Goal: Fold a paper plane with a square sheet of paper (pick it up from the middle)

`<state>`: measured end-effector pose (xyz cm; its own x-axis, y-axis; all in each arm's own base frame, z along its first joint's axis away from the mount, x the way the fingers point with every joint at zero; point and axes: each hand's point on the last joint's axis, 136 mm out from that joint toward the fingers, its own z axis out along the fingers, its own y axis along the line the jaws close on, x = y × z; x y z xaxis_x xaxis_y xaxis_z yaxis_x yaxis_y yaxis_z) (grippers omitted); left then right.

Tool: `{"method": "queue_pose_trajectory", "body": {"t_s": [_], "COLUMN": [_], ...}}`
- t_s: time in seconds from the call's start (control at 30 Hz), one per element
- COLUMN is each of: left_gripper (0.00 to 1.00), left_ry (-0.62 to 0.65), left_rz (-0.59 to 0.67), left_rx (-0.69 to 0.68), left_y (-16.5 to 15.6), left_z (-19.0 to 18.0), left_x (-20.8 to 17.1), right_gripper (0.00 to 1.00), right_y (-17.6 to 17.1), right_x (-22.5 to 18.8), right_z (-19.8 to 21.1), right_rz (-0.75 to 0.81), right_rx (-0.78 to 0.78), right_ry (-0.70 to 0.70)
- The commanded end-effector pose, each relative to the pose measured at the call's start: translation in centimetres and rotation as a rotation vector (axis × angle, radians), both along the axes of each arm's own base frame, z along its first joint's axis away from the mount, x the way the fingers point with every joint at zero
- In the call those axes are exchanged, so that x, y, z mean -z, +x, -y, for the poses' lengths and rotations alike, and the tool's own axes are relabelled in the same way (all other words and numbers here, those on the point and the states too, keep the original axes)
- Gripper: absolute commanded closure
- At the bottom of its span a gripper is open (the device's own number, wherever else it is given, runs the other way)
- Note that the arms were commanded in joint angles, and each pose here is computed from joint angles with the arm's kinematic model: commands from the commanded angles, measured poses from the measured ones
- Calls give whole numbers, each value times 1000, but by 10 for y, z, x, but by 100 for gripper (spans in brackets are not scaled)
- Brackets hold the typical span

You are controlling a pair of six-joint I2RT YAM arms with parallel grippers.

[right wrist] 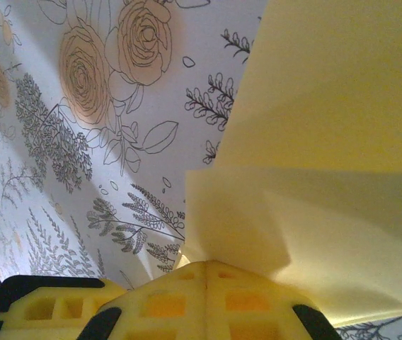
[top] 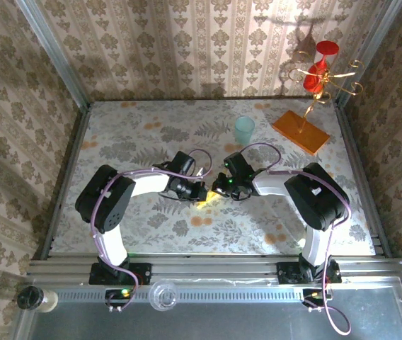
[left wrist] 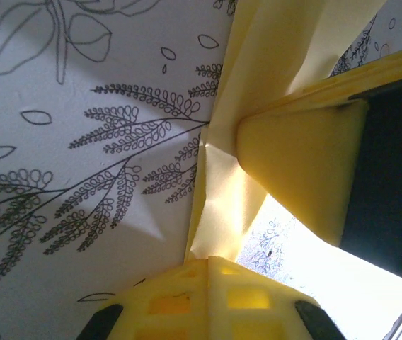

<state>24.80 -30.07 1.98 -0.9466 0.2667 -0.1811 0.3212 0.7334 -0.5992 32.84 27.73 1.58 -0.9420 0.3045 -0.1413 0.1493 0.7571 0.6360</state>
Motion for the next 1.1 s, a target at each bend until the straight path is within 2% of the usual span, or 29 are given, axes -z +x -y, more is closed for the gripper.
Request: {"method": "queue_pose_trajectory", "body": {"t_s": [0.0,0.1,0.27,0.37,0.83,1.07], "left_gripper": [97,97,94,93,94,95], "left_ry": [77,56,-89,-144,-24,36], "left_rz": [-64,-50,32,35,-56,-80], "left_rx": [-21,-30,-42,-46,-78,-90], "left_y": [-14,-8,13,18,7,0], "left_z": [-18,-16,6,17,1,-10], "left_x": [22,14,-24,-30,10,22], "right_gripper": [98,98,98,98,97,96], "right_y": [-8,-9,-10,-9,-2,11], "right_x": [29,33,33,31,16,-6], "right_z": [25,28,28,24,17,20], "right_rz": [-51,-56,-51,-45,-15,65], "right_rx": [38,42,39,34,25,26], "right_ry": [-87,-89,-75,-58,-13,-12]}}
